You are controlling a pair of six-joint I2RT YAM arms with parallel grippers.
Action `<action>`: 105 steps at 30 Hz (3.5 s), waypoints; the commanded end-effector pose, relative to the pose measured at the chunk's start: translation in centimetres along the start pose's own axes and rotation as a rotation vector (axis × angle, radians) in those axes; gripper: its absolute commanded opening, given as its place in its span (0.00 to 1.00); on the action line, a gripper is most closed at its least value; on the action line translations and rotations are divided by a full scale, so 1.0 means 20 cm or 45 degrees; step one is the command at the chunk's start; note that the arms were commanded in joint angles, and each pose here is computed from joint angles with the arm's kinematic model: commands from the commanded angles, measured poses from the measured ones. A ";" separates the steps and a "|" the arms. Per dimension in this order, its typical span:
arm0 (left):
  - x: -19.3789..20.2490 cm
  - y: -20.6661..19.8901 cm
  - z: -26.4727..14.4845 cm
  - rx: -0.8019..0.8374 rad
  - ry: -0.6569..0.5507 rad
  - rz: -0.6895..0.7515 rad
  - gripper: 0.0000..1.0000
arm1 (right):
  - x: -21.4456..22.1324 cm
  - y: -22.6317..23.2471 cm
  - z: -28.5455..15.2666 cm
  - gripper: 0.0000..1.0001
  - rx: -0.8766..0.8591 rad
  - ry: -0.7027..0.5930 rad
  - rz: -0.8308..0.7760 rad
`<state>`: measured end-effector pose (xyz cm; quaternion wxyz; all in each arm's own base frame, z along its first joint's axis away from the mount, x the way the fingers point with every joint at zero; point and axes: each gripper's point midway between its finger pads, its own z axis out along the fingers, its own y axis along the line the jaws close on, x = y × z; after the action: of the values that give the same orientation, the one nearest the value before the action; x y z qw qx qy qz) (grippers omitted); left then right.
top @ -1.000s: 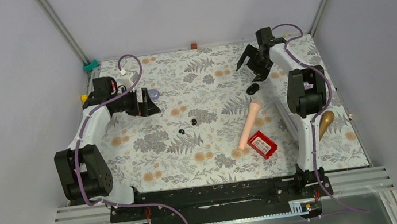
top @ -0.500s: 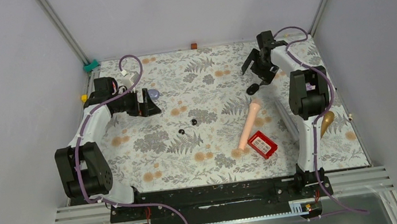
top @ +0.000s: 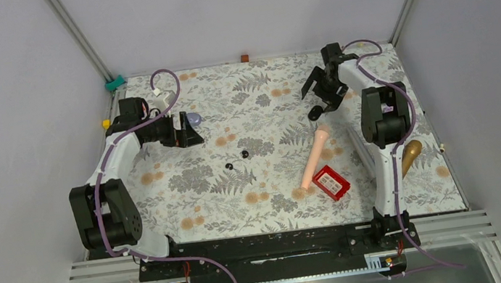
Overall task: Insert the wireless bluetooth earbuds into the charging case
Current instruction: Move the charging case to the center of the board.
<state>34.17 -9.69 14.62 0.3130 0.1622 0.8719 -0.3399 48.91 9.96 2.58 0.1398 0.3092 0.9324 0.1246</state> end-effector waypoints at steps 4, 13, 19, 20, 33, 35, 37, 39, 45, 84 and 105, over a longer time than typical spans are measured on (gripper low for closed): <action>-0.10 -0.02 -0.02 0.034 -0.058 0.061 0.98 | 0.12 0.14 -0.01 0.99 -0.046 0.049 -0.118; -0.10 -0.03 -0.02 0.041 -0.061 0.068 0.99 | 0.29 0.20 0.05 1.00 -0.130 0.130 -0.209; -0.10 -0.03 -0.03 0.043 -0.062 0.070 0.99 | 0.37 0.29 0.07 0.99 -0.156 0.163 -0.293; -0.10 -0.03 -0.02 0.044 -0.060 0.069 0.99 | 0.38 0.31 0.07 0.99 -0.165 0.165 -0.312; -0.10 -0.04 -0.04 0.037 -0.066 0.075 0.99 | 0.50 0.41 -0.04 0.99 -0.192 0.155 -0.502; -0.11 -0.04 -0.04 0.037 -0.071 0.078 0.99 | 0.43 0.41 -0.14 0.99 -0.172 0.054 -0.555; -0.10 -0.04 -0.04 0.038 -0.070 0.077 0.99 | 0.37 0.42 -0.26 0.99 -0.160 -0.047 -0.610; -0.11 -0.04 -0.04 0.040 -0.073 0.080 0.99 | 0.30 0.43 -0.41 0.99 -0.141 -0.169 -0.691; -0.11 -0.04 -0.05 0.035 -0.076 0.084 0.99 | 0.20 0.48 -0.79 0.99 -0.172 -0.517 -0.903; -0.11 -0.02 -0.04 0.037 -0.074 0.066 0.99 | 0.40 0.59 0.05 0.87 -0.334 0.173 -0.566; -0.12 -0.05 -0.07 0.035 -0.093 0.093 0.99 | 0.94 0.75 0.02 0.79 -0.538 0.473 -0.868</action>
<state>34.10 -9.52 15.00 0.3163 0.1604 0.8694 -0.3441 44.38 30.94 3.00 0.0782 -0.0205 0.9533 0.2909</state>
